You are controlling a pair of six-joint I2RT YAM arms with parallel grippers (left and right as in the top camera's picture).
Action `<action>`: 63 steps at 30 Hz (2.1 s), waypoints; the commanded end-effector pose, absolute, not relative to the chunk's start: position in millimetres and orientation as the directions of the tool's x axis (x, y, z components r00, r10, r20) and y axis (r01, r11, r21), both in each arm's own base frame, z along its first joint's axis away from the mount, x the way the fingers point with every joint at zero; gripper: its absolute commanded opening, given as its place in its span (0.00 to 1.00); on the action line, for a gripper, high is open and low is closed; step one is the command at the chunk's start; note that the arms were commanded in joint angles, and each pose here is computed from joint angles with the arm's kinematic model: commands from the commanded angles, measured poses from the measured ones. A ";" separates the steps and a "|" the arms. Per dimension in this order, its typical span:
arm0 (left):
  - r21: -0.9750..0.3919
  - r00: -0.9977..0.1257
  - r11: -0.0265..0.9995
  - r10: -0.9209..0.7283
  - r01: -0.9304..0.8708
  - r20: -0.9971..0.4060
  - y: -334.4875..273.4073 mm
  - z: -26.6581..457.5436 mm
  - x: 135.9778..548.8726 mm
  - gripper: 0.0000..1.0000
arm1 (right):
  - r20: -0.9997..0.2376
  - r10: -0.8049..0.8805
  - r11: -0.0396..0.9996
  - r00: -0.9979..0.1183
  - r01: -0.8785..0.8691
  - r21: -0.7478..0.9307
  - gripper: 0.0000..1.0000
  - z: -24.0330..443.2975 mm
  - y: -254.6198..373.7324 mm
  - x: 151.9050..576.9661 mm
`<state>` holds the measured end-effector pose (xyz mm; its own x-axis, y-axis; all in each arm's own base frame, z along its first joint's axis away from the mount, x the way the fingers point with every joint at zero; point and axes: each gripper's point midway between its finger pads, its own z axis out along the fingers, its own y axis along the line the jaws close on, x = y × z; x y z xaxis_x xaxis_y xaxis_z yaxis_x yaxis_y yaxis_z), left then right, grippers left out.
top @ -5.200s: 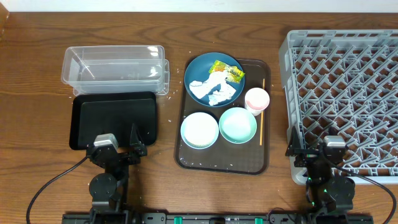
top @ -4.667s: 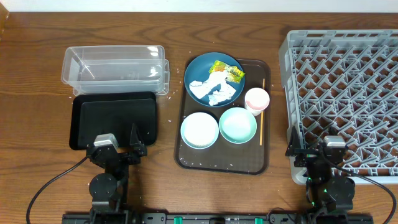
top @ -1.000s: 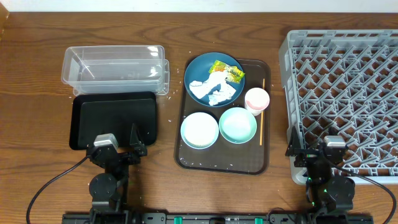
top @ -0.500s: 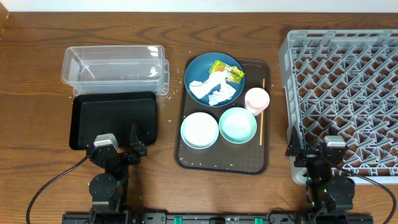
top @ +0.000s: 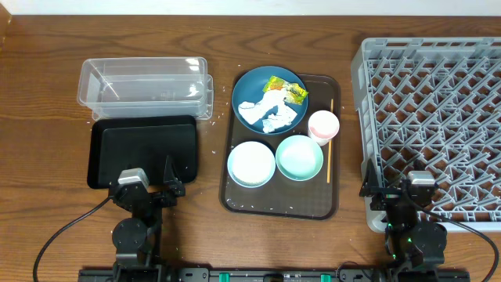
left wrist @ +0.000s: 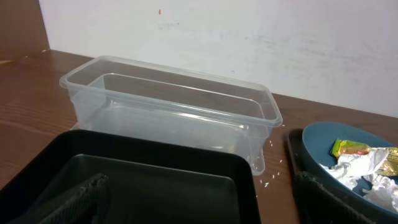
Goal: Sort waste into correct bins and load items into the dishwasher rack
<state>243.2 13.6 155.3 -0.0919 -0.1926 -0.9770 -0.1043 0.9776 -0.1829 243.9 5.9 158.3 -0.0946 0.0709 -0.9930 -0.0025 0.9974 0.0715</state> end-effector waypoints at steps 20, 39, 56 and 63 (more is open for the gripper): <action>-0.164 -0.136 0.981 -0.177 -0.105 -0.975 13.0 143.1 243.3 0.95 | -0.994 0.095 0.995 -0.049 -0.006 0.095 0.99 172.6 6.2 244.0; -0.114 -0.467 0.981 -0.174 -0.154 -0.867 12.7 183.8 265.3 0.95 | -0.979 0.076 0.997 -0.191 0.034 0.071 0.99 232.7 3.3 281.1; -0.092 -0.660 0.984 -0.172 -0.154 -0.731 7.7 169.6 246.5 0.95 | -0.902 -0.015 0.977 -0.432 -0.199 0.079 0.99 235.8 47.1 327.2; -0.176 -0.545 0.977 -0.213 -0.121 -0.811 -0.8 198.6 271.7 0.95 | -0.893 0.033 0.988 -0.448 -0.118 0.096 0.99 232.7 35.9 327.8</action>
<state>262.0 4.8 181.3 -0.5914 -0.1934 -0.7828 -0.1482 0.9803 -0.1303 325.4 38.9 222.0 -0.4652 0.0112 -0.8851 -0.1423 0.9860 0.0873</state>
